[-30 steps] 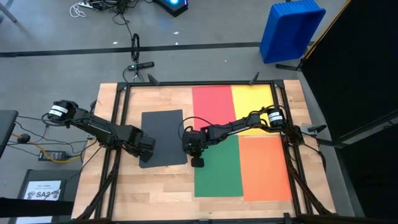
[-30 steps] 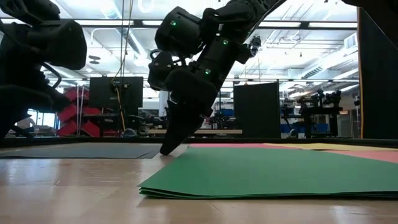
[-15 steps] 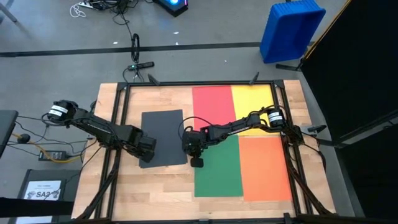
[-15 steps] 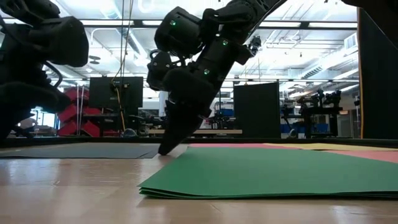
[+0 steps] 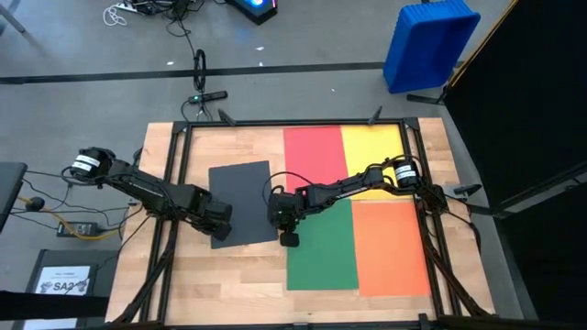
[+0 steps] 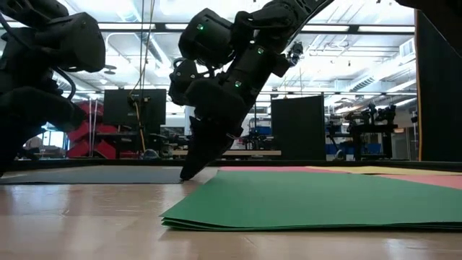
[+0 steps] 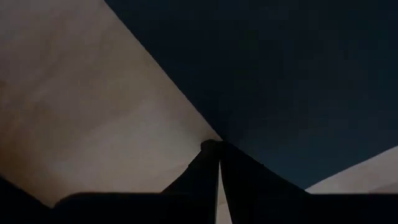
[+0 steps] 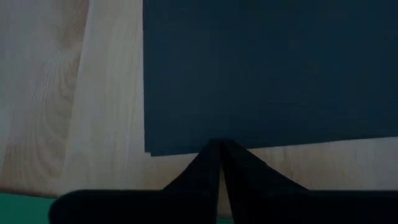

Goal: Organize paper
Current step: Adjust the black colored papers

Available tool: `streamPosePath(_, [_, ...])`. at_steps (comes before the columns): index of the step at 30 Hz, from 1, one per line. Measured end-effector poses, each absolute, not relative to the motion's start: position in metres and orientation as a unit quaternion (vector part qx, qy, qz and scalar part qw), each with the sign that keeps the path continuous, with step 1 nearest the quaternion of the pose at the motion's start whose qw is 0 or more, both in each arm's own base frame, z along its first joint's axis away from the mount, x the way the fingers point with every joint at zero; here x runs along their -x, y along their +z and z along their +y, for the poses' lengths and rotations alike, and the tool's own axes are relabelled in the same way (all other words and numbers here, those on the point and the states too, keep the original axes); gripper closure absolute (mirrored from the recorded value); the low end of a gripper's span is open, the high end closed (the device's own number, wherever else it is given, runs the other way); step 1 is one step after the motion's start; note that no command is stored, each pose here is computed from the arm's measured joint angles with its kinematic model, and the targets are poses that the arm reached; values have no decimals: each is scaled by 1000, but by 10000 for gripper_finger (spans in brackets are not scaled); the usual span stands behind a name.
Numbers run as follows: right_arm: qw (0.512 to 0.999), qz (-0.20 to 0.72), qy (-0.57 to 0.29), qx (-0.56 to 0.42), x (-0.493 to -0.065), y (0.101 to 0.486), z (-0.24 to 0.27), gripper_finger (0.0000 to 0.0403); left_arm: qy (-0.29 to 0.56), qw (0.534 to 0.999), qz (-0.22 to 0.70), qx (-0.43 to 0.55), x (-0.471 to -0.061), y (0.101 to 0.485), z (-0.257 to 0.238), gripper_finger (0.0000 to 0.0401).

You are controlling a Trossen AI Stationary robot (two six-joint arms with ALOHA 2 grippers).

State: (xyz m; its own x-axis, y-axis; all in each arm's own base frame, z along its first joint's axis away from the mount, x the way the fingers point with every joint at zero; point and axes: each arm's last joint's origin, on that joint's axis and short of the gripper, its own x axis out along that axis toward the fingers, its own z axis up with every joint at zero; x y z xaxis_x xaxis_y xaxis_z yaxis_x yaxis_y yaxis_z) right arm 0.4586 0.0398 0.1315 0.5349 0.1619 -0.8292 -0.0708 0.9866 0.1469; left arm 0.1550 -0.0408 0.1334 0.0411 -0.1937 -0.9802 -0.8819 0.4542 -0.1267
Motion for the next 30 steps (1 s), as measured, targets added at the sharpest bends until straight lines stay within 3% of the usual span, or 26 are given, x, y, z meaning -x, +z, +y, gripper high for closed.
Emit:
streamPosePath(23, [865, 494, 65, -57, -456, 131, 40, 403, 295, 584, 630, 418, -154, 135, -40, 401])
streamPosePath(30, [863, 497, 66, -58, -455, 131, 40, 403, 333, 592, 635, 367, -154, 146, -37, 401])
